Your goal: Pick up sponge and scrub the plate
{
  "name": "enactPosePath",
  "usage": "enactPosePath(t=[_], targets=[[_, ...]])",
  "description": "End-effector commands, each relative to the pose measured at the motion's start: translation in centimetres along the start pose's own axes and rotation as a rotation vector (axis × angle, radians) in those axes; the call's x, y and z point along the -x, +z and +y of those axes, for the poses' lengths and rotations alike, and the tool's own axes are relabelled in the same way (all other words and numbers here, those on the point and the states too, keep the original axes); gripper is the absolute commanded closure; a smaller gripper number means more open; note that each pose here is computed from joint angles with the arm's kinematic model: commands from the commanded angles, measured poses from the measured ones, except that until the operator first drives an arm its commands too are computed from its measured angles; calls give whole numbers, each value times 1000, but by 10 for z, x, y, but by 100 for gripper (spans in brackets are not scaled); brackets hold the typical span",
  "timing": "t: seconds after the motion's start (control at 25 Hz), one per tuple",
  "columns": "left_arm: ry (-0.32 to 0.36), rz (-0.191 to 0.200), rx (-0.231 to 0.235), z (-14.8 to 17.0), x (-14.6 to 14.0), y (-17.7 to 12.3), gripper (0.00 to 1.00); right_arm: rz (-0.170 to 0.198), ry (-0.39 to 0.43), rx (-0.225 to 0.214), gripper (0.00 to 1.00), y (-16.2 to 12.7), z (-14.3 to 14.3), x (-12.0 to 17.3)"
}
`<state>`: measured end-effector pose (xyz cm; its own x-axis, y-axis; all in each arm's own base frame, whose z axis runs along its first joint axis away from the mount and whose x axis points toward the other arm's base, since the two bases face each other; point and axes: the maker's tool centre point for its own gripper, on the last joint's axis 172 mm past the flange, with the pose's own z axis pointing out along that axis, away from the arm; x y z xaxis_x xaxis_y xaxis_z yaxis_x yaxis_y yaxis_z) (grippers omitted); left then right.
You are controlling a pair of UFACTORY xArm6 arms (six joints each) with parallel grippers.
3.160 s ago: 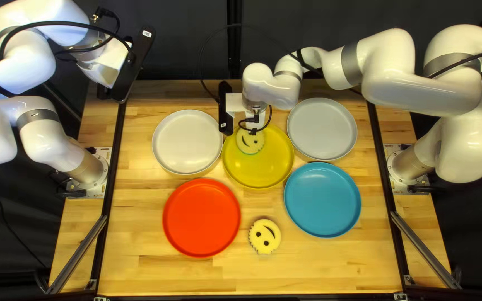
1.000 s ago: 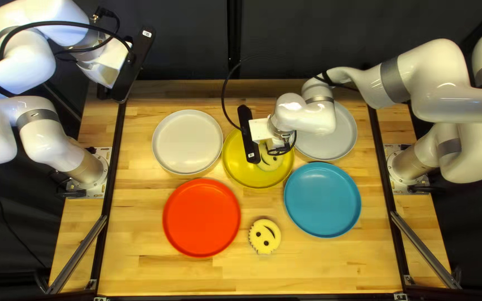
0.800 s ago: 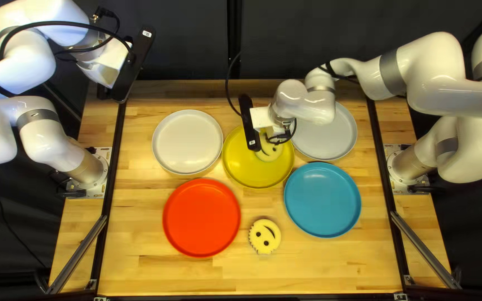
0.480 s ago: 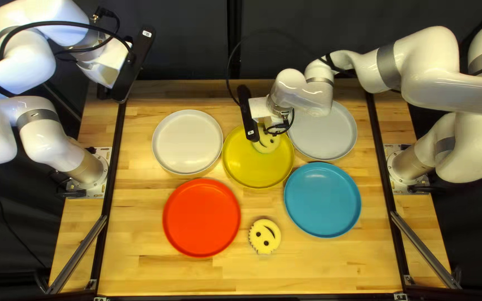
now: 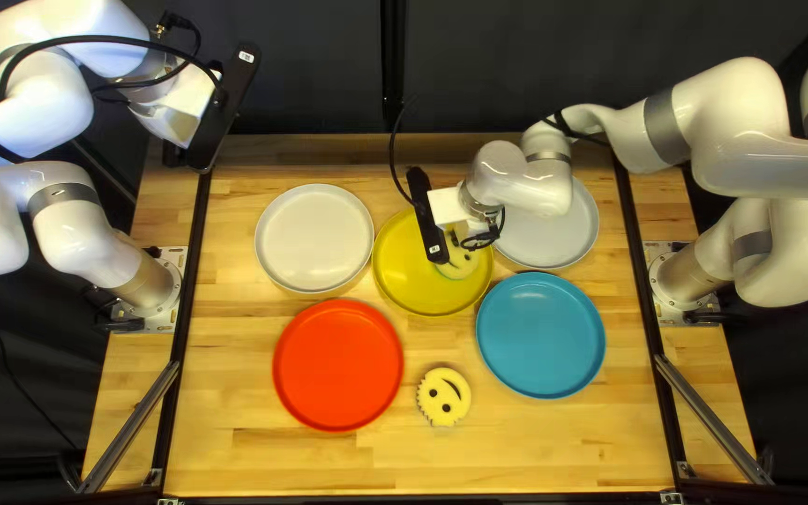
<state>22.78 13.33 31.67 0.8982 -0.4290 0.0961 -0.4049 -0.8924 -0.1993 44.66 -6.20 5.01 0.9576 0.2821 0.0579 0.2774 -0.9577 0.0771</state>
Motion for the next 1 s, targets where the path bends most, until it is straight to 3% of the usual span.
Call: enactPosePath(t=[0.04, 0.32, 0.72, 1.0], targets=[[0, 0, 0, 0, 0, 0, 0, -13, -18, -2, 100, 2, 6, 2], [0, 0, 0, 0, 0, 0, 0, -25, -11, -22, 100, 16, 47, -2], [0, 0, 0, 0, 0, 0, 0, -33, -1, -22, 100, 9, 72, -13], [0, 0, 0, 0, 0, 0, 0, -45, -15, -19, 100, 6, 42, -13]])
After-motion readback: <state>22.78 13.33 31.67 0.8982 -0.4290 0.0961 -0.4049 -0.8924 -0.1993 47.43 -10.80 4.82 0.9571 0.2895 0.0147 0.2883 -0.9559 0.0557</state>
